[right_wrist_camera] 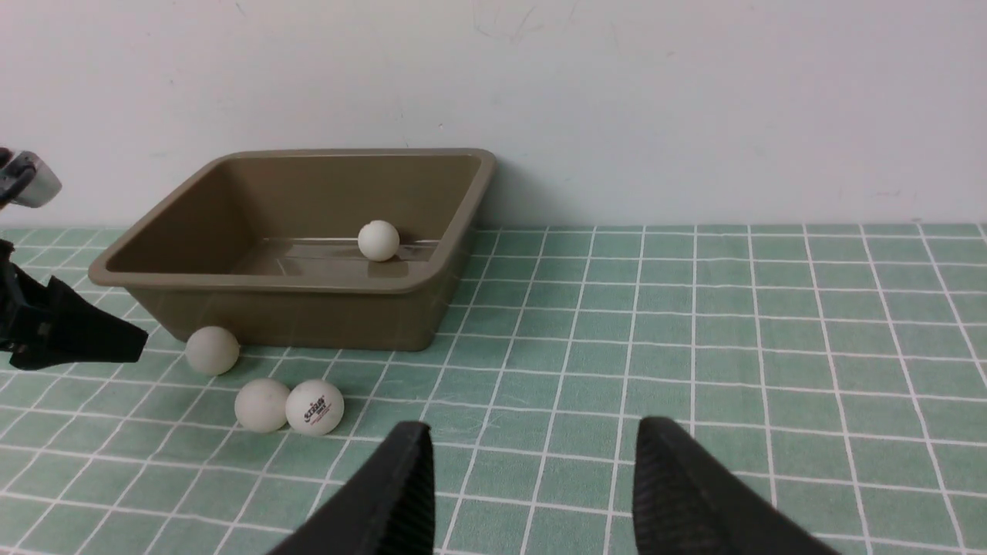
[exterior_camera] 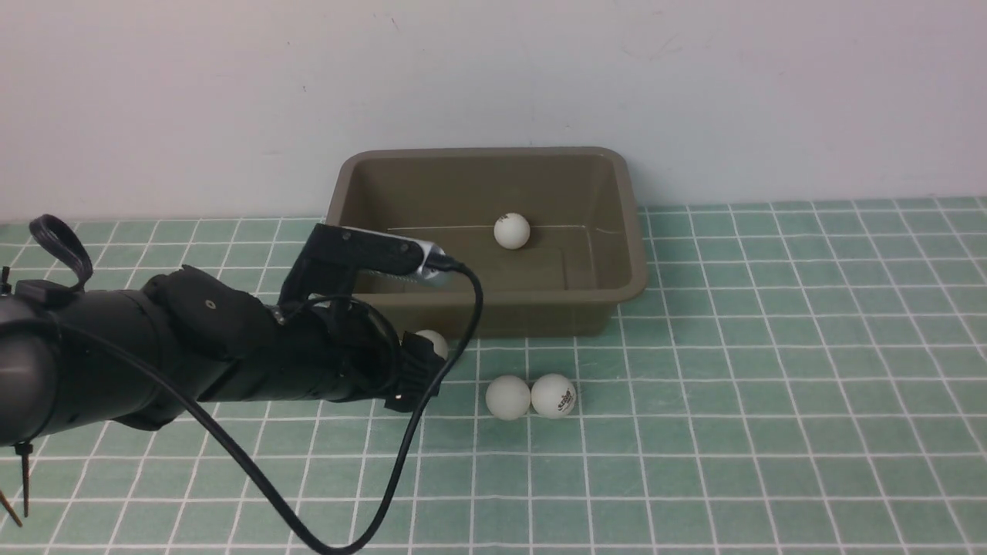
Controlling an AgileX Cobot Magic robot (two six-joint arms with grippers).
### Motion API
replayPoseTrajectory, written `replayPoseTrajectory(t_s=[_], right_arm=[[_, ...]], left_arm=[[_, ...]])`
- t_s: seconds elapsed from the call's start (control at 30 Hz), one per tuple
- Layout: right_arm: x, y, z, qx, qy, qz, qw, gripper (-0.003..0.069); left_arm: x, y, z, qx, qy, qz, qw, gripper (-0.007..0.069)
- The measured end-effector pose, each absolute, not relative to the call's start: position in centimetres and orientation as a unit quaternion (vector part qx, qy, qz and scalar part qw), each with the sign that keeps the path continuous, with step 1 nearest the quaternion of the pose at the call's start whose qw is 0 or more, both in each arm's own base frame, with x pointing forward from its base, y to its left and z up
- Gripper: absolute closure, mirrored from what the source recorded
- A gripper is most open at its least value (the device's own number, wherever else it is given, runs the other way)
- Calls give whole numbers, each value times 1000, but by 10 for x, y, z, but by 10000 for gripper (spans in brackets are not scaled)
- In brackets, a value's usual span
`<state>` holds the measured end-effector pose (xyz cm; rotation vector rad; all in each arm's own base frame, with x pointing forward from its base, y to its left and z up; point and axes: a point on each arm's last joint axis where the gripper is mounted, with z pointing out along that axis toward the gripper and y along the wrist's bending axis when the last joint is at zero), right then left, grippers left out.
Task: Put the table tennis balls in the box on the green coffee tablecloth.
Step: 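Reach for and grasp a ping pong ball on the table beside the basket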
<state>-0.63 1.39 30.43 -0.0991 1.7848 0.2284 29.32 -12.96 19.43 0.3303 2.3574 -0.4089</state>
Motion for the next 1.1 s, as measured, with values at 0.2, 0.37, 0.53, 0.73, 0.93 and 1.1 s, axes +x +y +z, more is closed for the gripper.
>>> replayPoseTrajectory(t_s=[0.2,0.37,0.53,0.73,0.93,1.1], right_arm=[[-6,14,305,-44,775,98,623,332],[-6,14,305,-47,775,96,623,332],[-6,14,305,-66,773,80,625,332],[-7,18,304,-92,774,88,620,332],[0,27,303,-160,785,98,591,332],[13,33,306,-212,782,104,576,332]], left_arm=[[295,-129,195,99,912,-167,363,81],[293,-132,195,101,911,-183,356,152],[285,-138,192,150,908,-207,332,207],[279,-144,192,185,902,-237,310,210],[273,-147,198,206,894,-258,302,210],[273,-144,208,208,888,-248,327,210]])
